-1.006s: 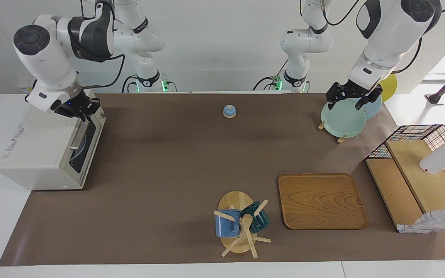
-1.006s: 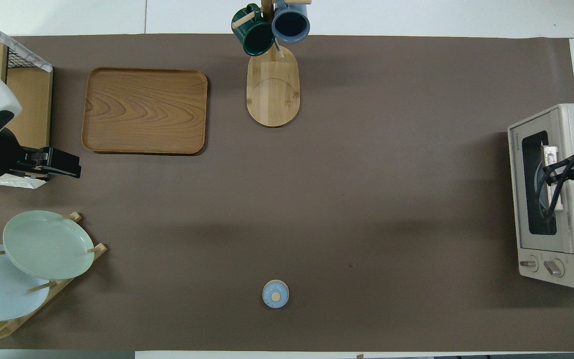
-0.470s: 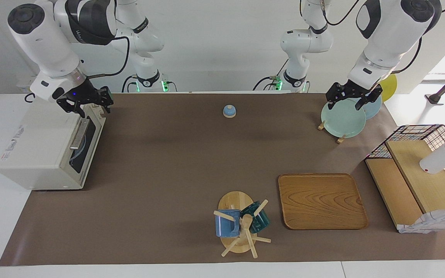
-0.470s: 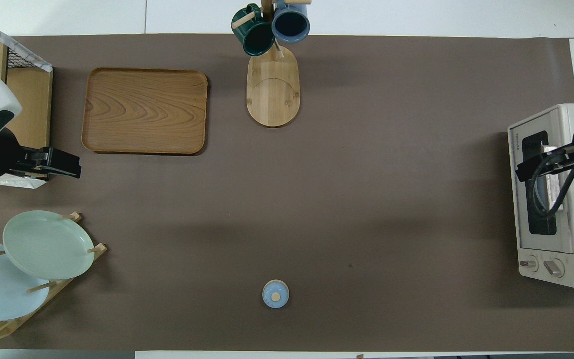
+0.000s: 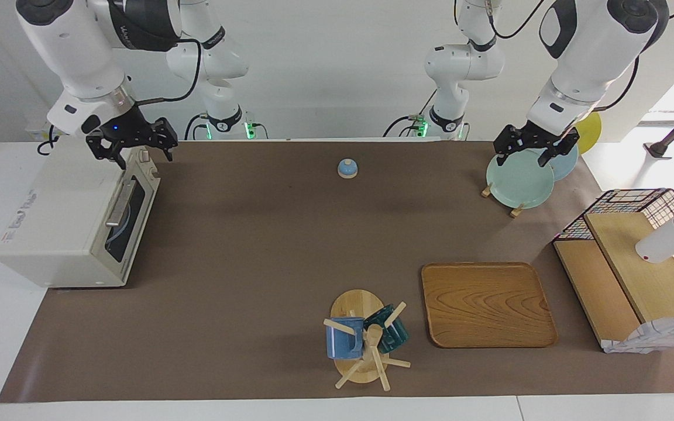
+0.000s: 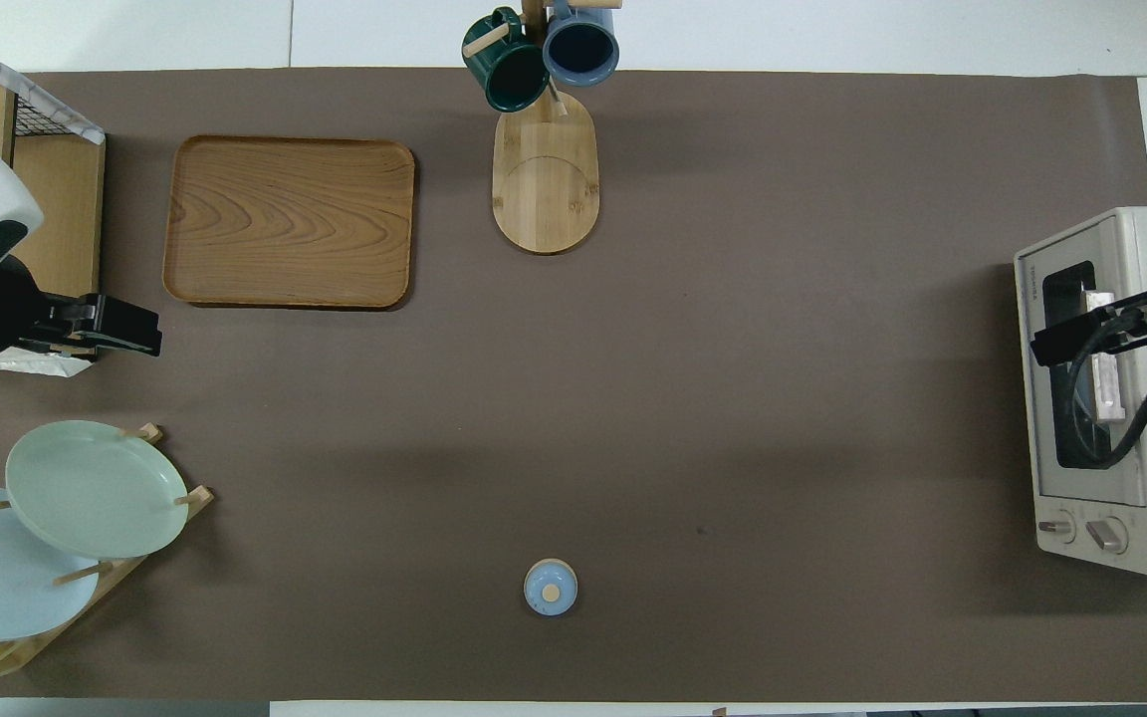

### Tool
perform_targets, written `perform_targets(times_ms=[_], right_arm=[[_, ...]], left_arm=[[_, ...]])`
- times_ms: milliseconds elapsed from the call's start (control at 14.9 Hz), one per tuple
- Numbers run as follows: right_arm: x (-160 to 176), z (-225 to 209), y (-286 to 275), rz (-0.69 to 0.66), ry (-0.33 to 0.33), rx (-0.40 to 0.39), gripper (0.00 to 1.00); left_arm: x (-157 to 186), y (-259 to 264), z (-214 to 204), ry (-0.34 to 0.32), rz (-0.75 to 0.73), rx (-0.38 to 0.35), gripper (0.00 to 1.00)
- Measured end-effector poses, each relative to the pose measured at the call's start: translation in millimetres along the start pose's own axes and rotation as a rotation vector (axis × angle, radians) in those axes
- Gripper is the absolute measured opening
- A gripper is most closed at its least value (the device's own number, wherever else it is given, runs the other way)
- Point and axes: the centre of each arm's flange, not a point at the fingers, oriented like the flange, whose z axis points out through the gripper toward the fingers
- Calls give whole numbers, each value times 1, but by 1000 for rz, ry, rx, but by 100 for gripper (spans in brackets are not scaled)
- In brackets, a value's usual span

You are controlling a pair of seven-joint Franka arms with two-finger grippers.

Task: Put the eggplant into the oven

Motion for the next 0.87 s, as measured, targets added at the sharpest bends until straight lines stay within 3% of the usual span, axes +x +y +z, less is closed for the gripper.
perform_targets(times_ms=[872], right_arm=[[-1,2,5,84,-3,2,100]], left_arm=[[0,0,0,0,0,0,100]])
